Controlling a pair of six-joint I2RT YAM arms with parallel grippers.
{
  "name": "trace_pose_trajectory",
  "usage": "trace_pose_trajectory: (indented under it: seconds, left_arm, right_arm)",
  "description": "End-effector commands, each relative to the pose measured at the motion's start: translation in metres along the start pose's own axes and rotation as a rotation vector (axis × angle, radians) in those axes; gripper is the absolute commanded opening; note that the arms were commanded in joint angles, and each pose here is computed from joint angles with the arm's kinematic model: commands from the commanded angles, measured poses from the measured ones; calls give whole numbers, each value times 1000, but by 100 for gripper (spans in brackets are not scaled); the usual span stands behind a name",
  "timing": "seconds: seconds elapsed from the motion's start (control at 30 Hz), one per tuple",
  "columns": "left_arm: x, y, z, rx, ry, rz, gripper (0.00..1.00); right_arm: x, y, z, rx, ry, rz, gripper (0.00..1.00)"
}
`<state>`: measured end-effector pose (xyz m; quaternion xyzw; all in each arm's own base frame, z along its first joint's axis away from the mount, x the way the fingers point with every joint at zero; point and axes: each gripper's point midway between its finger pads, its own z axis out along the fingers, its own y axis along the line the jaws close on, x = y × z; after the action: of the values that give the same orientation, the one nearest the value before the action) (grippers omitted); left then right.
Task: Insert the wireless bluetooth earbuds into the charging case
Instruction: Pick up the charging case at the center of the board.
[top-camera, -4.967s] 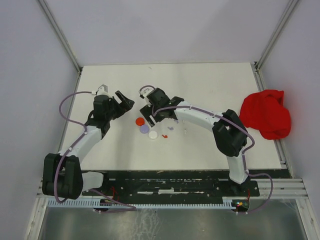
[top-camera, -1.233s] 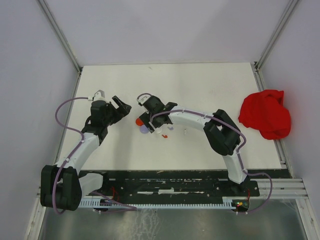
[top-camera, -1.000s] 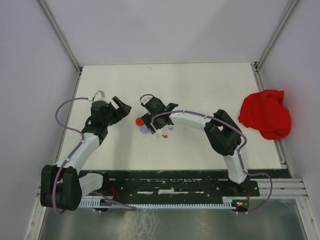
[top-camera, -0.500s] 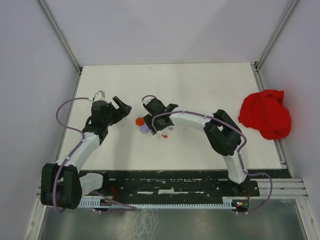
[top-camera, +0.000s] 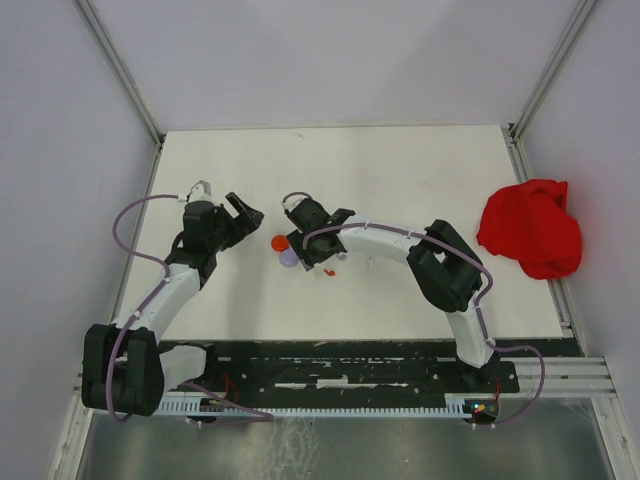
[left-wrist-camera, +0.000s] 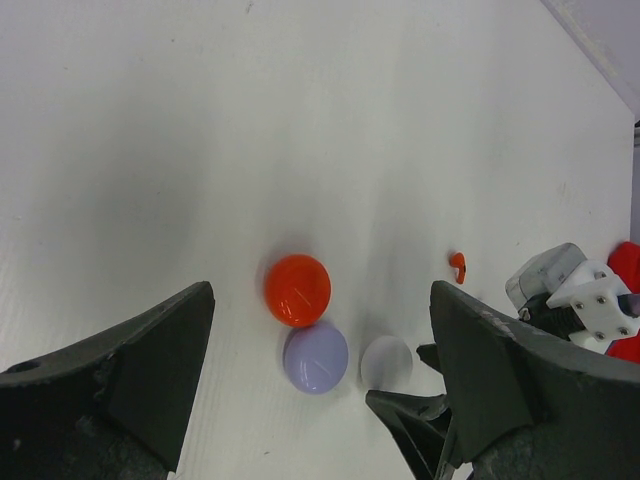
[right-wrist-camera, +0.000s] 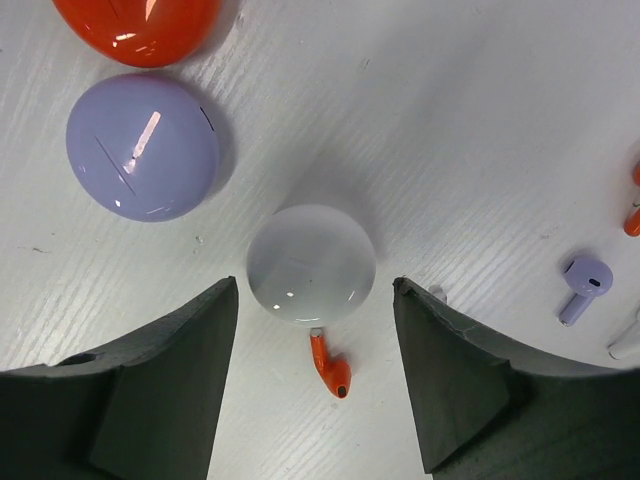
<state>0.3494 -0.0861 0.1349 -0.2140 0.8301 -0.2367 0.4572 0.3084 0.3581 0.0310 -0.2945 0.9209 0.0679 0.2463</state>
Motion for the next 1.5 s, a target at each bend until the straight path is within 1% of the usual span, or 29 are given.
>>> trace_pose_trajectory:
  seconds: [0.0, 0.5, 0.87, 1.1, 1.17, 1.27, 1.47]
  left_arm:
    - [-11, -11, 1, 46, -32, 24, 94]
    - [-12, -13, 1, 50, -30, 21, 94]
    - [-11, -12, 0, 50, -32, 20, 94]
    - [-12, -15, -1, 59, -34, 19, 94]
    - [-12, -16, -2, 69, -34, 21, 93]
    - [-13, -23, -3, 102, -39, 18, 93]
    - [-9, -38, 1, 181, 3, 8, 93]
  right_arm:
    - [0, 5, 3, -9, 3, 7, 71]
    - [6, 7, 11, -8, 27, -3, 68]
    - [10, 6, 16, -3, 41, -5, 64]
    - [8, -1, 15, 34, 35, -29, 52]
    - [4, -4, 12, 41, 21, -47, 50]
    - [-7, -7, 4, 44, -34, -80, 46]
    - [-35, -9, -20, 0, -164, -145, 44]
